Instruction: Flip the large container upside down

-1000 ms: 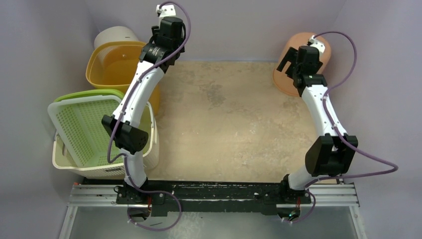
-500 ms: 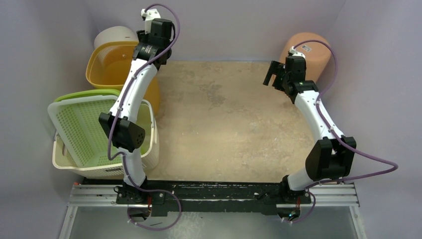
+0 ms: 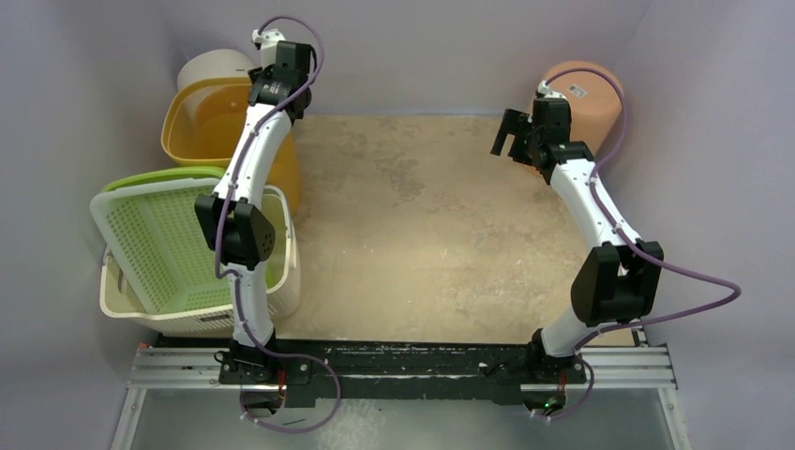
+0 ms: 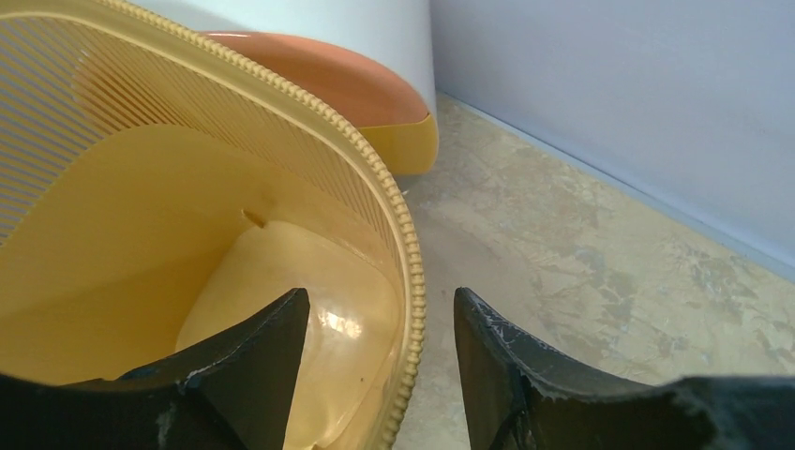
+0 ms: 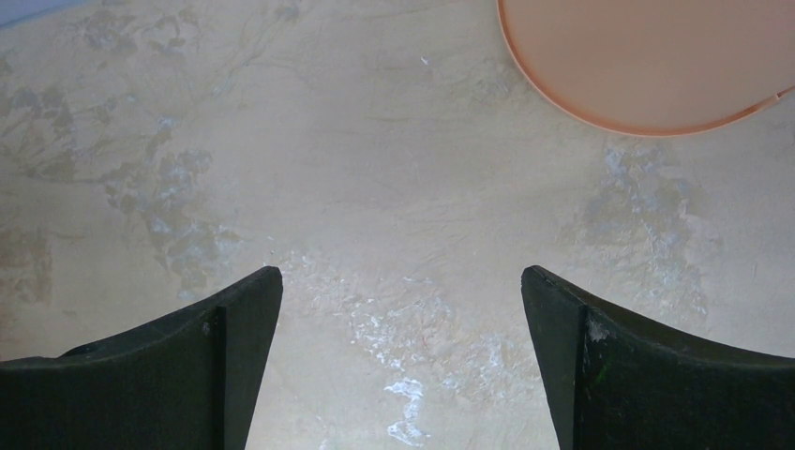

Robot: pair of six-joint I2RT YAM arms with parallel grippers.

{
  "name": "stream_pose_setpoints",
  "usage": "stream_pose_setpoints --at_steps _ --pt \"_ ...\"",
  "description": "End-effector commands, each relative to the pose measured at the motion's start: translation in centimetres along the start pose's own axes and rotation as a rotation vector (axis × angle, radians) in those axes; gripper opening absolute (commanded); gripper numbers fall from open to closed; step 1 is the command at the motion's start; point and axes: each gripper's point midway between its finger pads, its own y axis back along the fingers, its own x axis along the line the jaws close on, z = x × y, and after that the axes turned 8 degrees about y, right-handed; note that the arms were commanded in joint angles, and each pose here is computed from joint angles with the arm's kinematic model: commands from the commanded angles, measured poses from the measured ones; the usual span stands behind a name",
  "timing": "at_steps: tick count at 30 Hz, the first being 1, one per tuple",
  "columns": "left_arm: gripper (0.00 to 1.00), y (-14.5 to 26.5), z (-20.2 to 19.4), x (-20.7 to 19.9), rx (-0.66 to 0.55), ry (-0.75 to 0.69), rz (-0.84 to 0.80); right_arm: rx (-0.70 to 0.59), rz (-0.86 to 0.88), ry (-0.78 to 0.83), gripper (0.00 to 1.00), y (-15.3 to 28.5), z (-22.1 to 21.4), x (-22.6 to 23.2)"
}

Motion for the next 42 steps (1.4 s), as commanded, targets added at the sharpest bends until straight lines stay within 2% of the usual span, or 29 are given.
stream_pose_setpoints --at_steps 1,5,8,13,18,24,26,29,33,36,37,39,40,42 --pt "0.55 -0.6 0.7 -0.6 -0.015 0.048 -0.023 -0.073 0.019 0.003 1.0 1.8 2.2 0.2" --pt "0.5 -1.9 -1.0 -0.6 0.018 0.025 -0.008 -0.083 0.019 -0.004 1.0 2.4 2.1 0.1" --pt "0.4 -2.9 -3.0 -0.5 0.056 0.003 0.005 -0.087 0.013 -0.005 1.0 2.7 2.1 -0.1" --pt "0.0 -3.2 -4.7 -1.0 0.097 0.01 -0.024 -0.08 0.01 -0.014 1.0 3.3 1.6 -0.2" --pt "0.0 -0.2 -2.8 -3.4 0.069 -0.011 -0.135 -0.077 0.002 -0.013 1.0 3.5 1.1 -0.5" --pt "0.0 10.7 1.3 -10.6 -0.046 -0.017 -0.378 -0.088 -0.024 -0.04 1.0 3.3 1.3 -0.8" --pt "0.0 12.3 1.2 -11.6 -0.016 0.028 -0.449 -0.098 -0.022 -0.048 1.0 3.4 1.4 -0.8" --pt "0.0 12.5 -0.2 -11.8 0.035 0.007 -0.474 -0.108 -0.018 -0.055 1.0 3.5 1.6 -0.7" --pt "0.0 14.8 -2.3 -14.0 0.127 0.004 -0.668 -0.11 -0.03 -0.051 1.0 3.7 1.4 -1.0" --pt "0.0 15.3 -2.8 -14.0 0.143 0.009 -0.702 -0.11 -0.035 -0.047 1.0 3.7 1.3 -1.1" --pt "0.09 15.4 -2.8 -13.9 0.145 0.001 -0.706 -0.11 -0.033 -0.048 1.0 3.7 1.3 -1.1" --pt "0.42 15.8 -2.5 -13.8 0.147 -0.019 -0.71 -0.109 -0.031 -0.048 1.0 3.7 1.3 -1.0" --pt "0.51 15.8 -2.5 -13.8 0.153 -0.039 -0.712 -0.111 -0.031 -0.047 1.0 3.7 1.4 -1.0" --pt "0.55 15.3 -3.2 -13.7 0.168 -0.087 -0.695 -0.114 -0.03 -0.047 1.0 3.8 1.5 -1.0"
